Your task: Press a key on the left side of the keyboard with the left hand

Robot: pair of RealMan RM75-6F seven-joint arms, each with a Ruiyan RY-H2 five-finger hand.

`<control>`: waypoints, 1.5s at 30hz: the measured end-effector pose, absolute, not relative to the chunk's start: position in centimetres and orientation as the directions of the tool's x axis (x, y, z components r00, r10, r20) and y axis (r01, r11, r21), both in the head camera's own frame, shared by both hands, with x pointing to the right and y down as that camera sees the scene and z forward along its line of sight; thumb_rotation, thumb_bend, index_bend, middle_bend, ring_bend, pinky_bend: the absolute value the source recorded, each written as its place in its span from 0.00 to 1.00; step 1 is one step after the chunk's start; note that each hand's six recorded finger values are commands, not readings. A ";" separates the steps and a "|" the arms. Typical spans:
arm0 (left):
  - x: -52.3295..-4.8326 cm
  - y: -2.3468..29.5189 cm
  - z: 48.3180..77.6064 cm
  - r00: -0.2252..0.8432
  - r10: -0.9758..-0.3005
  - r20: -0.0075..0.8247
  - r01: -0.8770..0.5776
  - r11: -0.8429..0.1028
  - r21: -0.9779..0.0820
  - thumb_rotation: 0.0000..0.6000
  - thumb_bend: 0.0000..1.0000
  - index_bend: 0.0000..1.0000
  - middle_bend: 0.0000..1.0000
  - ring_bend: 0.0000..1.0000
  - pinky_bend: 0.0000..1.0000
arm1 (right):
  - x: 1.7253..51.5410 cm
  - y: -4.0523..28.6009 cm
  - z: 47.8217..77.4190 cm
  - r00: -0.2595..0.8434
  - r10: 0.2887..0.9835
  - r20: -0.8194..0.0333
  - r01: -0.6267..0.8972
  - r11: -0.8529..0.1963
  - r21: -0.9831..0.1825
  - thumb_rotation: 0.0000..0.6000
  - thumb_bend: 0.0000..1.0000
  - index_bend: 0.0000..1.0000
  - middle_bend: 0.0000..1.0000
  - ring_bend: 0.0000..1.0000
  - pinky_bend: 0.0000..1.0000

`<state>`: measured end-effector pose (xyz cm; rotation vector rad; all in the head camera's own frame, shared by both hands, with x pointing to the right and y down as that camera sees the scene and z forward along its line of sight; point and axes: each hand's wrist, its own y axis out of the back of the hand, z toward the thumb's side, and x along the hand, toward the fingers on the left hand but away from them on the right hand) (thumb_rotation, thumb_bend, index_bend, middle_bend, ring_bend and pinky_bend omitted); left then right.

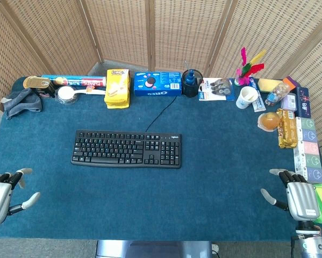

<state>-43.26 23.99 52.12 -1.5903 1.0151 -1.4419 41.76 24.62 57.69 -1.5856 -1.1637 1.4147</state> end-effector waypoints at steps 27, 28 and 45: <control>-43.4 23.3 52.3 0.058 -0.916 0.397 -0.058 -0.400 -0.915 0.00 0.11 0.29 0.56 0.49 0.45 | 42.1 24.9 57.0 -0.011 0.938 -0.346 0.163 -0.340 -0.926 0.00 0.27 0.31 0.36 0.35 0.34; -43.4 23.1 52.3 0.060 -0.918 0.393 -0.056 -0.396 -0.917 0.00 0.11 0.29 0.56 0.49 0.45 | 42.1 25.0 57.1 -0.013 0.937 -0.350 0.163 -0.343 -0.925 0.00 0.27 0.31 0.36 0.35 0.34; -41.1 16.4 57.7 0.167 -0.859 0.484 0.082 -0.477 -0.875 0.00 0.11 0.39 1.00 1.00 0.87 | 42.2 24.9 57.6 -0.031 0.928 -0.372 0.153 -0.364 -0.919 0.00 0.27 0.31 0.38 0.44 0.35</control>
